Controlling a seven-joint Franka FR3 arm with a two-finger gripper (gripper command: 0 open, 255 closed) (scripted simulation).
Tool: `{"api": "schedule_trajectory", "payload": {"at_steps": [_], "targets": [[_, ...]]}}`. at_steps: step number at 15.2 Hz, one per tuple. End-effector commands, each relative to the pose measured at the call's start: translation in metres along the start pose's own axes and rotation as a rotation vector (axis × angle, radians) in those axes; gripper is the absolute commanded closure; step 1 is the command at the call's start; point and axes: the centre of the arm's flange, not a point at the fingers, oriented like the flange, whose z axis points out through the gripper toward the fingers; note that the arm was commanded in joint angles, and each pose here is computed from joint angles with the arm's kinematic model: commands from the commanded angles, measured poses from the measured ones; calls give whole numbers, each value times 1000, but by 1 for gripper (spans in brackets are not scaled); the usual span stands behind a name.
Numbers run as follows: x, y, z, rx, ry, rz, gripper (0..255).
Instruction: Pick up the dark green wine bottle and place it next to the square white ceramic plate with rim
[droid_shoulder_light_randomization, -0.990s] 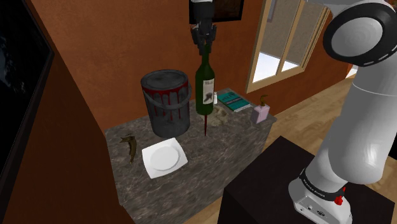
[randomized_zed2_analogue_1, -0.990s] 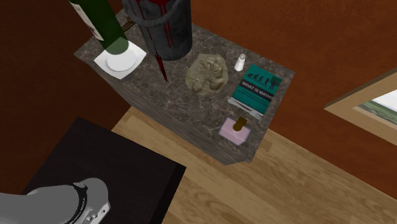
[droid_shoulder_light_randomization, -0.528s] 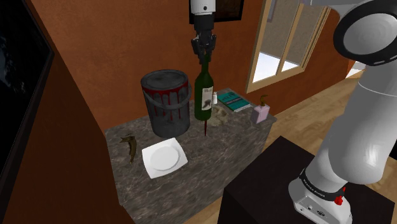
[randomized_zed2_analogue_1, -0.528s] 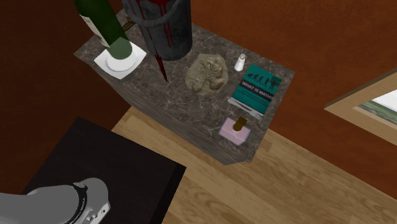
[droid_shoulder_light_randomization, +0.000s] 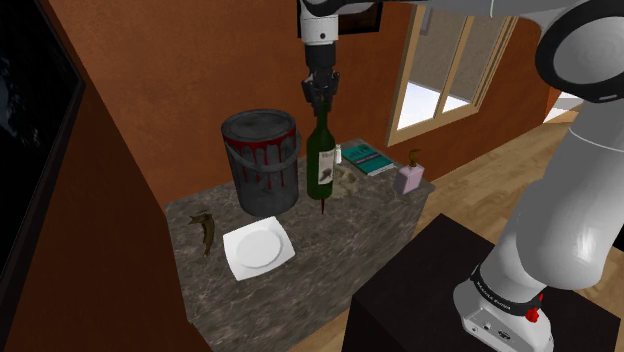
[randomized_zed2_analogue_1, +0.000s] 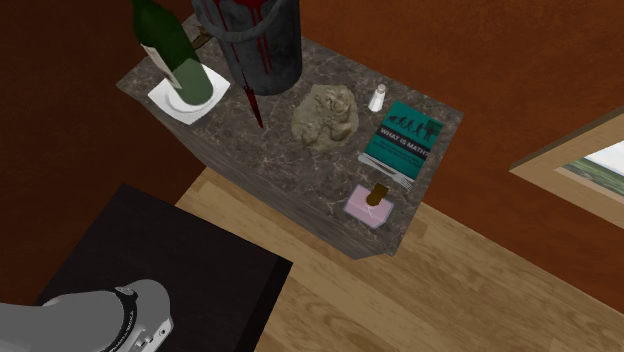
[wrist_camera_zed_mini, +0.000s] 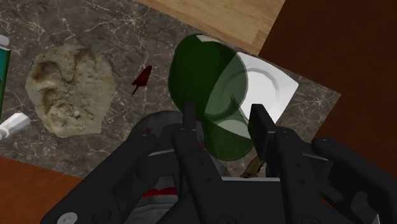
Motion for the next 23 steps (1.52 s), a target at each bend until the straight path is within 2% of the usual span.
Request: {"api": "schedule_trajectory", "payload": {"at_steps": [1,23], "targets": [[2,0,10,0,1,0,255],[14,6,126,0,1,0,255]]}}
